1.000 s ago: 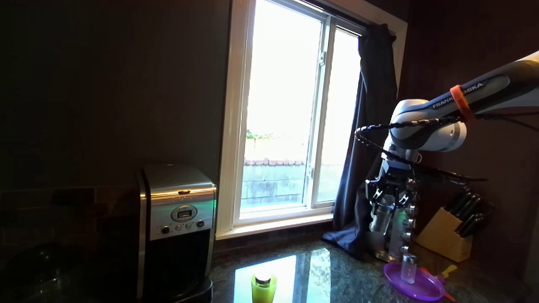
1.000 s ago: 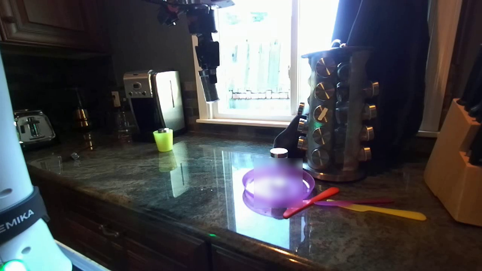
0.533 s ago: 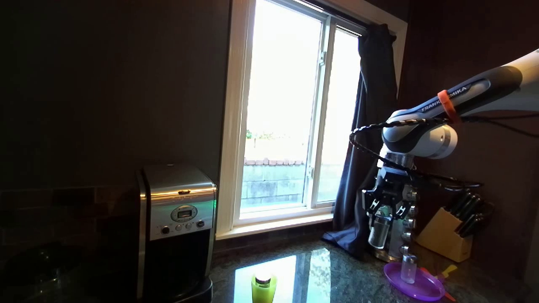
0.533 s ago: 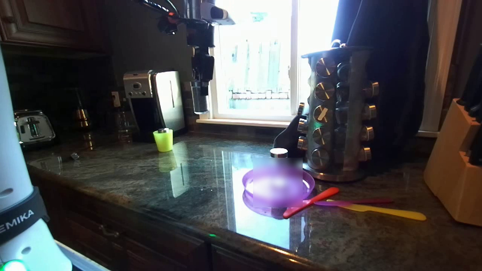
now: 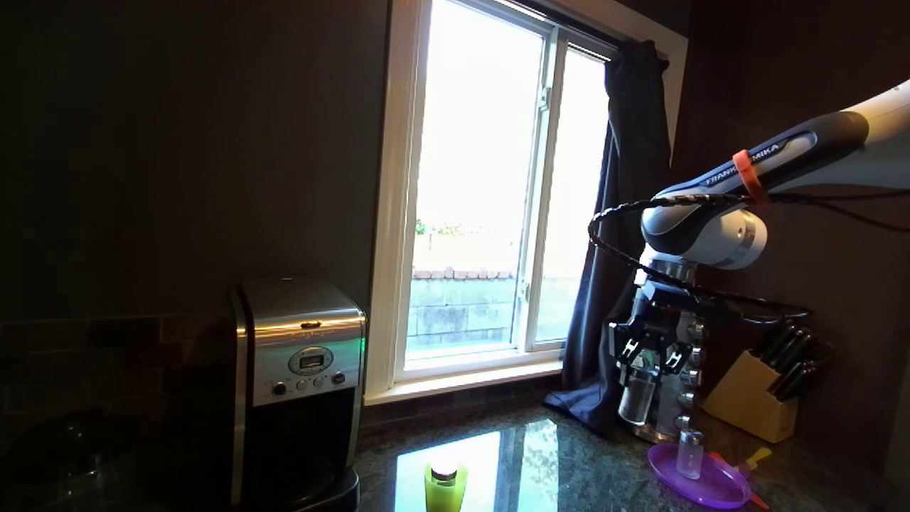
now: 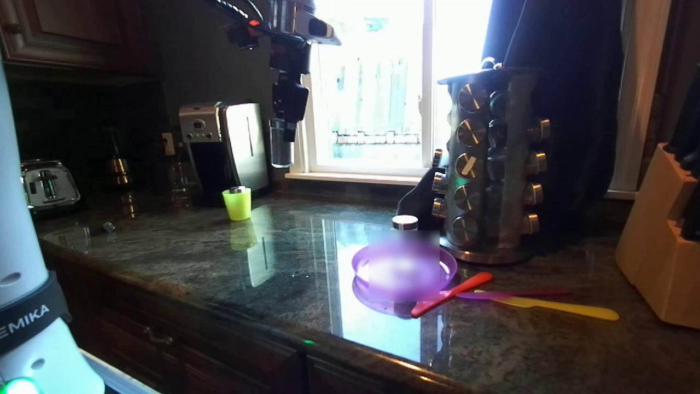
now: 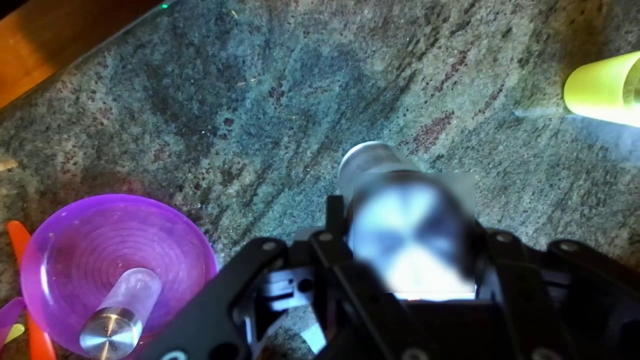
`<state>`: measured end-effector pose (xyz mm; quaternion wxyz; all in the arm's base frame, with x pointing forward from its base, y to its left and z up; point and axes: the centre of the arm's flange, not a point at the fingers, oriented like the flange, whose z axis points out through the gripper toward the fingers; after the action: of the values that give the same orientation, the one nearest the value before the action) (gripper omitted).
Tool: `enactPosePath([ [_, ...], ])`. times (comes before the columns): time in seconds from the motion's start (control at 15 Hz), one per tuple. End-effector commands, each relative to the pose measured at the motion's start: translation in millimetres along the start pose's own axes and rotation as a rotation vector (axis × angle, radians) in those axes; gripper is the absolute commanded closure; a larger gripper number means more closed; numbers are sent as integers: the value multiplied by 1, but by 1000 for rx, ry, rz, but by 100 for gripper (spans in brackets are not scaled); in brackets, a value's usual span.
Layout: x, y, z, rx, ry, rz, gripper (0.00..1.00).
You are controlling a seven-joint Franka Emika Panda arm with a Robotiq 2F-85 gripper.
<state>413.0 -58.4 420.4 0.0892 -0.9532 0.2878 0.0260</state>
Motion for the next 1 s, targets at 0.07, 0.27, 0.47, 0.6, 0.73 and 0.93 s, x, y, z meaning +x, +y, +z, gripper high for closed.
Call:
enactPosePath([
  [0.07,16,-5,-7,22,213,79,76],
  [0.27,32,-9,-21,51,397,110,76],
  [0.47,45,-7,-24,50,575,147,76],
  [0.6,50,-3,-21,38,683,180,76],
  [0.73,49,1,-14,18,779,214,76],
  [0.93,40,7,2,-4,899,280,76],
])
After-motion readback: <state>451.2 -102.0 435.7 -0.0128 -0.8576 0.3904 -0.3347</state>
